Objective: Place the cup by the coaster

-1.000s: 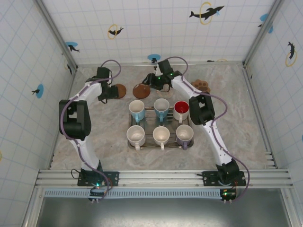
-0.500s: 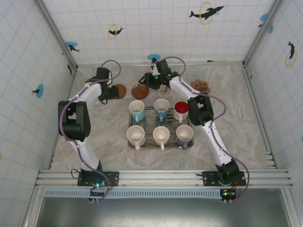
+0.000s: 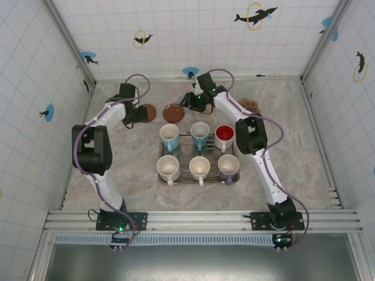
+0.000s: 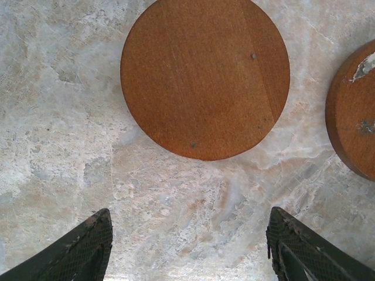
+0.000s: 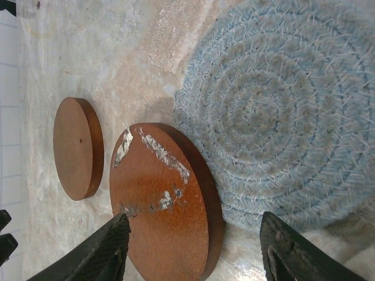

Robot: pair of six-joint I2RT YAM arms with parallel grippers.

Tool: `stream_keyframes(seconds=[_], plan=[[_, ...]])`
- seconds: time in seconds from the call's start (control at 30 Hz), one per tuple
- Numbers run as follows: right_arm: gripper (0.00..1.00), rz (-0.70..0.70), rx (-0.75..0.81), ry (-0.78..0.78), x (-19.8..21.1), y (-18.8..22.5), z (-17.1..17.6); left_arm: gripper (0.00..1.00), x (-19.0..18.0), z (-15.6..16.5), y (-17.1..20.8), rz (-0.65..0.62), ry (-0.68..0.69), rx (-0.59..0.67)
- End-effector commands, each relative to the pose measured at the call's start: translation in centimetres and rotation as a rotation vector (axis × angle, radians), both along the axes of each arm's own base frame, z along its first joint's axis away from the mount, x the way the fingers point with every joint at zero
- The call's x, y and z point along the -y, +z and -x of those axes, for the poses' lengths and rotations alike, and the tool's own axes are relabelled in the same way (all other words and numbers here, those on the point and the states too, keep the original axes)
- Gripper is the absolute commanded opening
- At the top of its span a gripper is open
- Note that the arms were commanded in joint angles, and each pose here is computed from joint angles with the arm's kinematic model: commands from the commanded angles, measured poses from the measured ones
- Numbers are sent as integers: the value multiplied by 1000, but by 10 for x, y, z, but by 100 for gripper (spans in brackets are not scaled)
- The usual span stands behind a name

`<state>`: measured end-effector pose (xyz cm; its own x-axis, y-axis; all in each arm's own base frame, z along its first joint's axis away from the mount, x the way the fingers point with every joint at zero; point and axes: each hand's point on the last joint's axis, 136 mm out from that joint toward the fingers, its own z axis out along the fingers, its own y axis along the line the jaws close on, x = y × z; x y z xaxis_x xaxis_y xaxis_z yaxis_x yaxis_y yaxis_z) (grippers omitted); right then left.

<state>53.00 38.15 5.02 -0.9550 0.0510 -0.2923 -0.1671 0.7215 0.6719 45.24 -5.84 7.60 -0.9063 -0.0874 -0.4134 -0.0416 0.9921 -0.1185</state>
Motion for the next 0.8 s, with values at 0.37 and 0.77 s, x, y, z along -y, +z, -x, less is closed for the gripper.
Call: stream_keyframes(seconds=[0.37, 0.77], plan=[[57, -33, -24, 47, -25, -1, 17, 70, 7, -2, 12, 24, 0, 25], [54, -106, -43, 36, -49, -5, 20, 70, 9, -1, 3, 33, -7, 11]])
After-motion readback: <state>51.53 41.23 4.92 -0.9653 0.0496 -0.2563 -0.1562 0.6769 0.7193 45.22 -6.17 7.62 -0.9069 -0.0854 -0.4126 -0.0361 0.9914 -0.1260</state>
